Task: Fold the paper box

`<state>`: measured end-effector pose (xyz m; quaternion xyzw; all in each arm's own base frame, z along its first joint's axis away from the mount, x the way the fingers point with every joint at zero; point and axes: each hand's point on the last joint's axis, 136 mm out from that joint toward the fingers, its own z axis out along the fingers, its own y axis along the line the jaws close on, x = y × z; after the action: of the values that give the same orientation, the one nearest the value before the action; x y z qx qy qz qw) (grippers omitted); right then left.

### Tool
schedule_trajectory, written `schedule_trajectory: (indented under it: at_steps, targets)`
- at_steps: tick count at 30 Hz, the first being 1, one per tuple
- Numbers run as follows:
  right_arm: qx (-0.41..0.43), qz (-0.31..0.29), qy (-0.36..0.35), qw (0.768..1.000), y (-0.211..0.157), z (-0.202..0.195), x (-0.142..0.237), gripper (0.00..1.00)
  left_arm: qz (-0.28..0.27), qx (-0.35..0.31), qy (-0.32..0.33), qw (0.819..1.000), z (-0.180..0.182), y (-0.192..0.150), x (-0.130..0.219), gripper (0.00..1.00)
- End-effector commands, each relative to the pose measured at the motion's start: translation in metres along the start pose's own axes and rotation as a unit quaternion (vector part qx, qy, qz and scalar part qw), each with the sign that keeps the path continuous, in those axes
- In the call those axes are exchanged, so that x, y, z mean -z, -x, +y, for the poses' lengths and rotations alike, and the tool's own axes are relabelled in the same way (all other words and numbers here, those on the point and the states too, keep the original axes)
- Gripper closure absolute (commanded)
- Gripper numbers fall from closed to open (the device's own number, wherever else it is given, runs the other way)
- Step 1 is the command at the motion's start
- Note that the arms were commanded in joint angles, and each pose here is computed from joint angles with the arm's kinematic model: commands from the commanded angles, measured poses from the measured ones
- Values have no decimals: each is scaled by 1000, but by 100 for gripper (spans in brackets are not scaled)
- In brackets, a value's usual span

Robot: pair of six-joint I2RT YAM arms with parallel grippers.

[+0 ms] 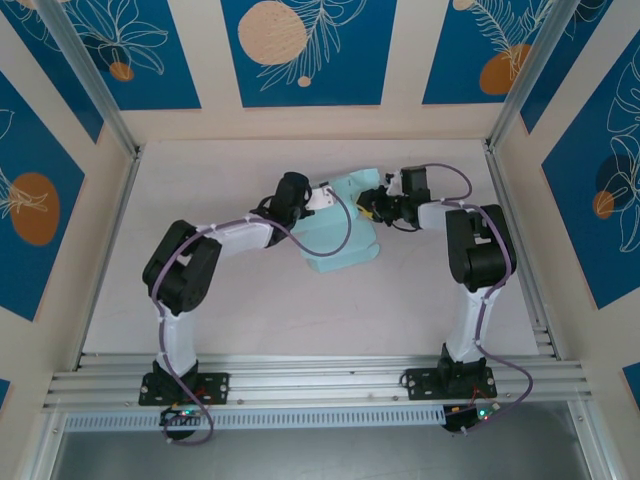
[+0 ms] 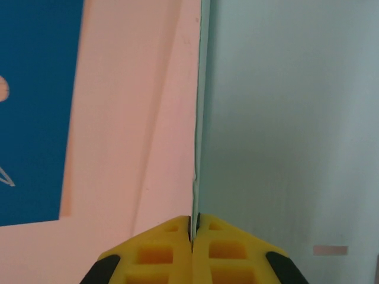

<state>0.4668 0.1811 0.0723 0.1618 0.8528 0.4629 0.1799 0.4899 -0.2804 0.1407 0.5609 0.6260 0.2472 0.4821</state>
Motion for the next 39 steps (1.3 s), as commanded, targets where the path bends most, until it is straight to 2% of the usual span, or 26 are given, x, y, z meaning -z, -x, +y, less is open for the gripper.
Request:
schedule_trajectory:
  at_steps: [1, 9, 17, 23, 27, 33, 39]
  targets:
    - [-1, 2, 15, 1000, -2, 5, 13, 73, -32, -9, 105, 994, 49, 23, 20, 100]
    - [-6, -22, 9, 1000, 3, -8, 45, 72, -58, -114, 133, 983, 17, 41, 29, 100]
    - [31, -83, -24, 996, 21, -1, 97, 72, -54, -132, 120, 982, 1, 41, 22, 100]
    - [44, -136, -44, 989, 58, 1, 124, 72, -52, -140, 108, 983, -8, 39, 17, 100]
    - [50, -133, -35, 989, 84, -1, 116, 72, -52, -143, 104, 983, -13, 37, 15, 100]
    - [57, -89, 8, 994, 112, -3, 75, 71, -53, -148, 97, 983, -20, 35, 13, 100]
    - [50, -34, 31, 998, 111, -8, 32, 71, -50, -148, 89, 984, -24, 32, 8, 100]
